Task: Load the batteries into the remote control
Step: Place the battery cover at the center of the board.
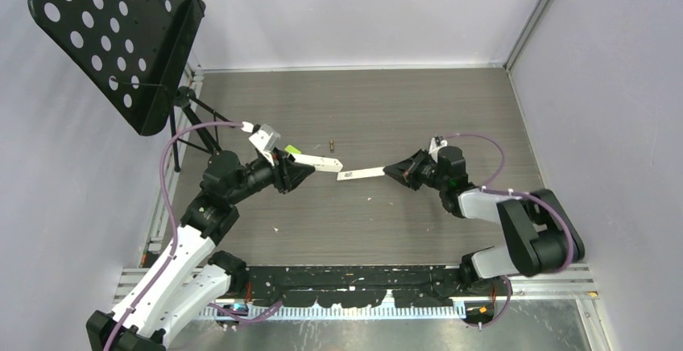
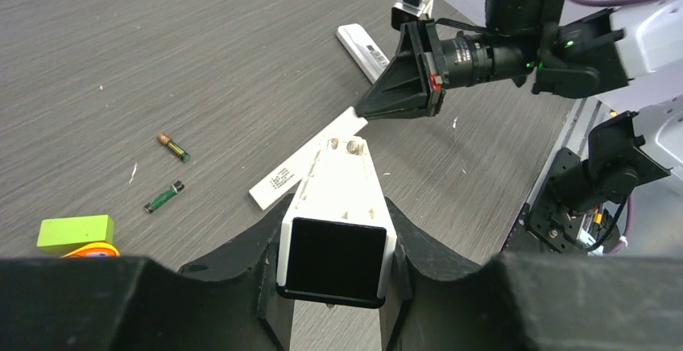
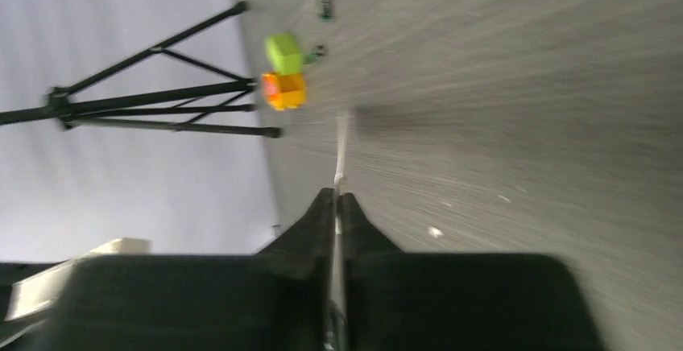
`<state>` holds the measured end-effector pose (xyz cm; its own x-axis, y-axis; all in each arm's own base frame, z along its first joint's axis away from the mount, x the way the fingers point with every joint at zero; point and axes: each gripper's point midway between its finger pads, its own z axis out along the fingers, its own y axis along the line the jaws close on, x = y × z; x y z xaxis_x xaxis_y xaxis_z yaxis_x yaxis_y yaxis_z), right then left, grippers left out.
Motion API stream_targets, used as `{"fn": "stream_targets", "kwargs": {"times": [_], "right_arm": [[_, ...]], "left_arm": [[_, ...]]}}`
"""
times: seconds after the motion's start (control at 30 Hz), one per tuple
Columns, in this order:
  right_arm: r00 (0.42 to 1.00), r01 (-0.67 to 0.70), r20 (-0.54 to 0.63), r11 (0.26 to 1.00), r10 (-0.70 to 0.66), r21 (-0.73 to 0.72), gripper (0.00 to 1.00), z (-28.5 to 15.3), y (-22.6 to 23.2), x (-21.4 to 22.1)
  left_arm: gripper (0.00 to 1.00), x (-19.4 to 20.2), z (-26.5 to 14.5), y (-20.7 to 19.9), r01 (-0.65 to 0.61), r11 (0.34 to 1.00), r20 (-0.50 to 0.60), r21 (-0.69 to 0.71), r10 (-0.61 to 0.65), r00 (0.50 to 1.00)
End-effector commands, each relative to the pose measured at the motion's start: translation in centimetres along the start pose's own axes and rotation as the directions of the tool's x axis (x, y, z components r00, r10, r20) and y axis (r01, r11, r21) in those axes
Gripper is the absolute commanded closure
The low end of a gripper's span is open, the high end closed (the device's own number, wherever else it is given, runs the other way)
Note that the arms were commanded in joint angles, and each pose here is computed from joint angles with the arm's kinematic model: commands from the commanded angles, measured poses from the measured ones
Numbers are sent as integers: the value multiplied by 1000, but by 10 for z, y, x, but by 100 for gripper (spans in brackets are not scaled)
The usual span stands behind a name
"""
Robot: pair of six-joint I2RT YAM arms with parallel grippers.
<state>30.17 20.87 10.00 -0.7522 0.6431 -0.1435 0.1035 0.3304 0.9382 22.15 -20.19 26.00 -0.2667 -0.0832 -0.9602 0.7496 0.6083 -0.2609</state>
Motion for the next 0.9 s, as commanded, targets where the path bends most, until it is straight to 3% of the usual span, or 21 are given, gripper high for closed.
{"fn": "stream_targets", "kwargs": {"times": [0.0, 0.07, 0.1, 0.2, 0.3, 0.4, 0.47, 0.57, 0.7, 0.87], "right_arm": [[979, 179, 48, 947, -199, 265, 76, -22, -36, -14], [968, 213, 58, 921, -245, 325, 47, -33, -35, -20], [960, 234, 67, 911, -272, 338, 38, -38, -31, -24], [928, 334, 68, 901, -365, 278, 25, -48, 0, -26], [861, 508, 10, 861, -508, -28, 24, -51, 62, 0], [750, 639, 18, 717, -661, -278, 23, -64, 113, 36], [655, 716, 27, 608, -755, -343, 21, -68, 130, 56], [570, 756, 39, 505, -821, -416, 20, -70, 151, 78], [507, 756, 21, 433, -862, -492, 20, -66, 158, 98], [386, 747, -132, 394, -913, -536, 21, -62, 138, 128]], "left_arm": [[100, -14, 7, -3, -5, 1000, 47, 30, 3, 999], [100, -15, 12, -4, 7, 999, 51, 46, -9, 999], [100, -16, 14, -4, 11, 999, 53, 52, -14, 998], [100, -22, 23, -5, 31, 996, 67, 79, -36, 997], [100, -28, 30, -13, 36, 990, 69, 136, -46, 997], [100, -28, 33, -25, 48, 975, 35, 218, -57, 998], [100, -28, 33, -33, 53, 962, 19, 269, -60, 998], [100, -27, 30, -48, 59, 934, -7, 354, -61, 998], [100, -28, 23, -69, 87, 871, -65, 483, -63, 996], [100, -29, 17, -82, 101, 824, -79, 558, -69, 994]]}}
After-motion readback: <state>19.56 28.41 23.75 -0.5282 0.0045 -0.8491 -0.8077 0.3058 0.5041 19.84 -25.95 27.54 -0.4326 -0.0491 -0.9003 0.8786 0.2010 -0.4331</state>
